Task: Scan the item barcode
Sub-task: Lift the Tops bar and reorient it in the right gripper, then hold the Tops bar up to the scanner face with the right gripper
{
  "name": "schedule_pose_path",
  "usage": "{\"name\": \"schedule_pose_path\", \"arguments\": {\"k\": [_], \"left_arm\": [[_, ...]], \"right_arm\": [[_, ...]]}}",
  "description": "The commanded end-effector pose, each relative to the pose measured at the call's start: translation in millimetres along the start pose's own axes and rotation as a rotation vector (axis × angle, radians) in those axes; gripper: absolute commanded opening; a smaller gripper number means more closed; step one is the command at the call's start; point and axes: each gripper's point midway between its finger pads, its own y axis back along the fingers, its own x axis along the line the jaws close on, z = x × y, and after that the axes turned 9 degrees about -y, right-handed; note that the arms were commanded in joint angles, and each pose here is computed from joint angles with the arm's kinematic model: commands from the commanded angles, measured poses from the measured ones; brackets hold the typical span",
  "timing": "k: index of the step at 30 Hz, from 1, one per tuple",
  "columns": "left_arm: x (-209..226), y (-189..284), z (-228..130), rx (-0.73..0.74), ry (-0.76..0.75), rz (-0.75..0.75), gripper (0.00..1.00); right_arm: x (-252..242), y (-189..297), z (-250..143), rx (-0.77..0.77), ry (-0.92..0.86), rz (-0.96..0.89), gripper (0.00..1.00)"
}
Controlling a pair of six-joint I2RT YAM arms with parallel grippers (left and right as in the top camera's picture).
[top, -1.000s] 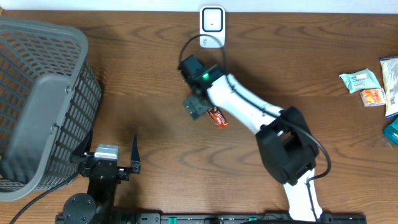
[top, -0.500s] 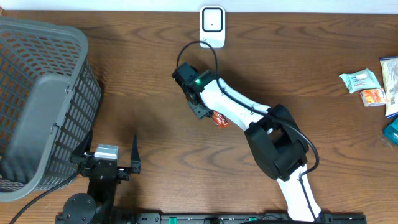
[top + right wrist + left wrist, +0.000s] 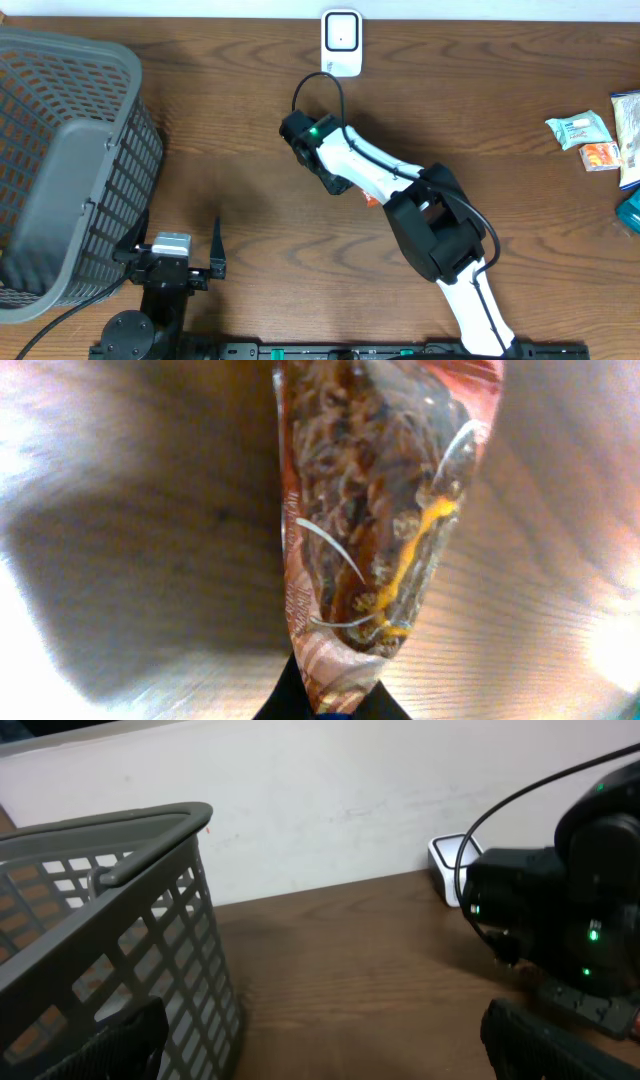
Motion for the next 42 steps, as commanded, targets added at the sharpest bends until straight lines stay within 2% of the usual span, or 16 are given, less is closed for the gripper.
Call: {"name": "schedule_pose_path", "arguments": {"k": [1, 6, 9, 19, 23, 27, 42], "left_arm": [[0, 1, 2, -0.009, 0.006, -0.002, 1.00], [0, 1, 2, -0.009, 0.006, -0.002, 1.00], [0, 1, 2, -0.009, 0.006, -0.002, 1.00], [0, 1, 2, -0.009, 0.006, -0.002, 1.00], [0, 1, 2, -0.009, 0.006, -0.002, 1.00], [0, 1, 2, -0.009, 0.006, -0.002, 1.00], [0, 1, 2, -0.009, 0.006, -0.002, 1.00]], "right_arm": [[48, 28, -7, 0.072, 0.110, 0.399, 0.01], [77, 113, -21, 0.059, 0.294, 1.034, 0.01], [73, 147, -26, 0.030, 0.323, 1.351, 0.01], [55, 162, -19, 0.046, 0.080, 1.829, 0.01], [53, 170, -22, 0.047, 0.006, 1.967, 0.01], [57, 170, -28, 0.153, -0.052, 1.963, 0.01], [70, 176, -35, 0.204, -0.032, 1.960, 0.01]]}}
